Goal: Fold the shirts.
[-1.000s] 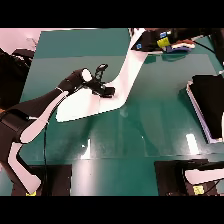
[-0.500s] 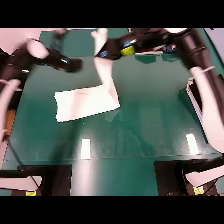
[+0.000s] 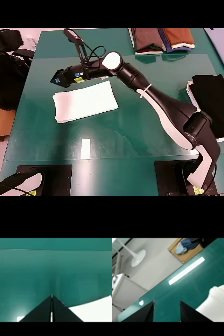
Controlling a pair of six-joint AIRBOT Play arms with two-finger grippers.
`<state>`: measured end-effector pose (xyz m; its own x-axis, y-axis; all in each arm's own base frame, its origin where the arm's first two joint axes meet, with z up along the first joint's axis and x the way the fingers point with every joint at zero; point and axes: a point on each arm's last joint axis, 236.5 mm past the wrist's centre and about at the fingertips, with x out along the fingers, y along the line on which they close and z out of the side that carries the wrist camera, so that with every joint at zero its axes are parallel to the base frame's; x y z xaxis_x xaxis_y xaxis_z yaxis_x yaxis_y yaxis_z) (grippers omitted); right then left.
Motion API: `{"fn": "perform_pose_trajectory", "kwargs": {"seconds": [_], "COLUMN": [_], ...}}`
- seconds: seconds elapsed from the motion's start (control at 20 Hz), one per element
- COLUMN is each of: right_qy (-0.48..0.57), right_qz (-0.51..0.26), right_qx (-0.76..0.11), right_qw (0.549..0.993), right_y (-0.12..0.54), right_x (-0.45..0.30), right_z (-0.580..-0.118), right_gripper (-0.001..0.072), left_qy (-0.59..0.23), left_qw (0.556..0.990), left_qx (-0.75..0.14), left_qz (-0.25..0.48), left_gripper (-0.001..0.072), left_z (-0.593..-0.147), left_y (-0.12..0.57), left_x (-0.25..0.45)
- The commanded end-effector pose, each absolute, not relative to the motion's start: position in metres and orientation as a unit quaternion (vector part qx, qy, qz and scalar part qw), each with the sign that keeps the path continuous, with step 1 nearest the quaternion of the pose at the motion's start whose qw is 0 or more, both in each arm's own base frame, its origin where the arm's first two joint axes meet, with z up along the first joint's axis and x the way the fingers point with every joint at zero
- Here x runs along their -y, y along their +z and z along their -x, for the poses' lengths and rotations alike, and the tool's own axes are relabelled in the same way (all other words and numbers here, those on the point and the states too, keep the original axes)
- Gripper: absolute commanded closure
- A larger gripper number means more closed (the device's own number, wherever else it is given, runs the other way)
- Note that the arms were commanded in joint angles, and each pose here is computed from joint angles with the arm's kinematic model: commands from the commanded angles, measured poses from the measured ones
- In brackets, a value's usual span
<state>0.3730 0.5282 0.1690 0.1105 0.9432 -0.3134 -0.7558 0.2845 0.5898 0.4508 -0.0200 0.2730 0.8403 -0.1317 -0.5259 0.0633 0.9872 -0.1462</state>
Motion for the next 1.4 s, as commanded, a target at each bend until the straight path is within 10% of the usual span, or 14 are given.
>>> {"fn": "perform_pose_trajectory", "kwargs": {"seconds": [0.0,0.25,0.45,1.05,1.25,1.35], "right_qy": [0.53,0.372,0.31,0.386,0.406,0.411], "right_qz": [-0.125,-0.127,-0.2,-0.217,-0.205,-0.209], "right_qx": [-0.336,-0.499,-0.57,-0.605,-0.564,-0.53], "right_qw": [0.768,0.772,0.734,0.662,0.689,0.712], "right_y": [0.152,0.054,-0.01,-0.077,-0.061,-0.034], "right_x": [-0.477,-0.303,-0.242,-0.382,-0.408,-0.408], "right_z": [-0.408,-0.444,-0.443,-0.422,-0.446,-0.467], "right_gripper": [0.035,0.0347,0.0204,0.0211,0.0691,0.0692], "left_qy": [-0.06,-0.108,-0.128,-0.131,-0.134,-0.14], "left_qw": [0.957,0.956,0.957,0.955,0.95,0.948], "left_qx": [-0.279,-0.272,-0.257,-0.263,-0.279,-0.283], "left_qz": [0.051,0.033,0.029,0.03,0.03,0.035], "left_gripper": [0.068,0.068,0.068,0.068,0.0681,0.0681], "left_z": [-0.441,-0.439,-0.439,-0.437,-0.433,-0.431], "left_y": [0.278,0.282,0.288,0.286,0.279,0.278], "left_x": [0.027,0.07,0.089,0.09,0.091,0.095]}}
